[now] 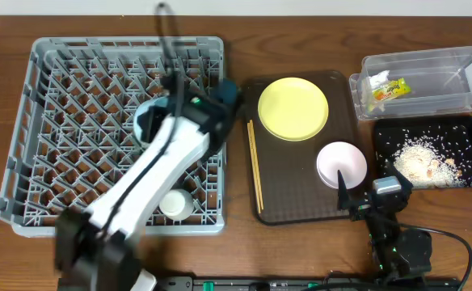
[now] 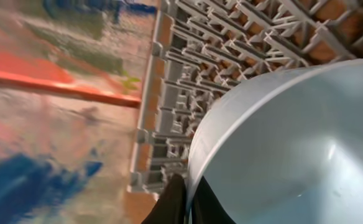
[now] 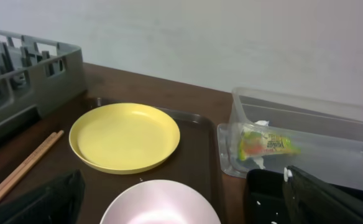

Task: Sort waste into correct bins and load items into the dishwasher
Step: 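Carry the blue bowl over the dish rack and set it down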

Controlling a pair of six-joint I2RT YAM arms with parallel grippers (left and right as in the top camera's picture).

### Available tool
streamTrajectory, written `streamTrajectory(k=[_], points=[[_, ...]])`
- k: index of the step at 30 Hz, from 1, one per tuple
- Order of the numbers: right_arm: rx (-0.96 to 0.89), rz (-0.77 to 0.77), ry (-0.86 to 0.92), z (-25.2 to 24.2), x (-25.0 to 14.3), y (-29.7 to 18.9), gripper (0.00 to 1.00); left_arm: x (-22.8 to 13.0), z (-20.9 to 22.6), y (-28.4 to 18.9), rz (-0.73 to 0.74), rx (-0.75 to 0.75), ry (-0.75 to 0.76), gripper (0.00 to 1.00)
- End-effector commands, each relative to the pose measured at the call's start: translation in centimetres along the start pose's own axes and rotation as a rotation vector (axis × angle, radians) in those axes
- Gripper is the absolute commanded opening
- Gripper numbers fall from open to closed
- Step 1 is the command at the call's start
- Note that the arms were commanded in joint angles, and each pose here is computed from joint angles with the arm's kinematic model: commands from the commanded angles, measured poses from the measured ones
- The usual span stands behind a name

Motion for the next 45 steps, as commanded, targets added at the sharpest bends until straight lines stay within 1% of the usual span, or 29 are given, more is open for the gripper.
streamTrajectory(k=[1, 4, 7, 13, 19, 22, 26, 30, 39, 45], points=[[-0.021, 0.0, 0.011, -0.3, -0.1, 0.0, 0.99, 0.9, -1.3, 1.3, -0.041, 0.151, 0.061, 0.06], [-0.021, 0.0, 0.011, -0.3, -0.1, 0.0, 0.99, 0.9, -3.4, 2.3, -0.023, 0.166, 0.094, 0.06], [-0.021, 0.0, 0.011, -0.3, -0.1, 0.0, 0.99, 0.6, -4.6, 3.0, -0.003, 0.179, 0.134, 0.06], [-0.021, 0.0, 0.011, -0.3, -0.1, 0.0, 0.99, 0.5, -3.8, 2.6, -0.005, 0.181, 0.098, 0.06], [-0.021, 0.0, 0.011, -0.3, -0.1, 0.0, 0.99, 0.7, -3.4, 2.5, -0.023, 0.205, 0.106, 0.06], [-0.021, 0.0, 0.011, -0.3, -0.1, 0.0, 0.99, 1.0, -2.9, 2.6, -0.048, 0.244, 0.113, 0.06], [-0.021, 0.0, 0.011, -0.3, -0.1, 0.0, 0.99, 1.0, -2.6, 2.9, -0.039, 0.253, 0.111, 0.06], [-0.021, 0.0, 0.011, -0.3, -0.1, 0.0, 0.99, 1.8, -2.1, 2.7, -0.087, 0.298, 0.099, 0.06], [-0.021, 0.0, 0.011, -0.3, -0.1, 0.0, 0.99, 0.6, -3.9, 3.1, 0.003, 0.179, 0.076, 0.06], [-0.021, 0.0, 0.011, -0.3, -0.1, 0.0, 0.99, -1.1, -5.2, 2.8, 0.116, 0.058, 0.103, 0.07]])
Point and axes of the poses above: each gripper's point midway between its finger pads, its own y axis out along the fingers, its own z axis along the line the jaws close on, x = y × z, the point moved 5 cm from there along -y, back along the fingers, and after that the axes turned 1 degree about y, right-handed, at the moved point
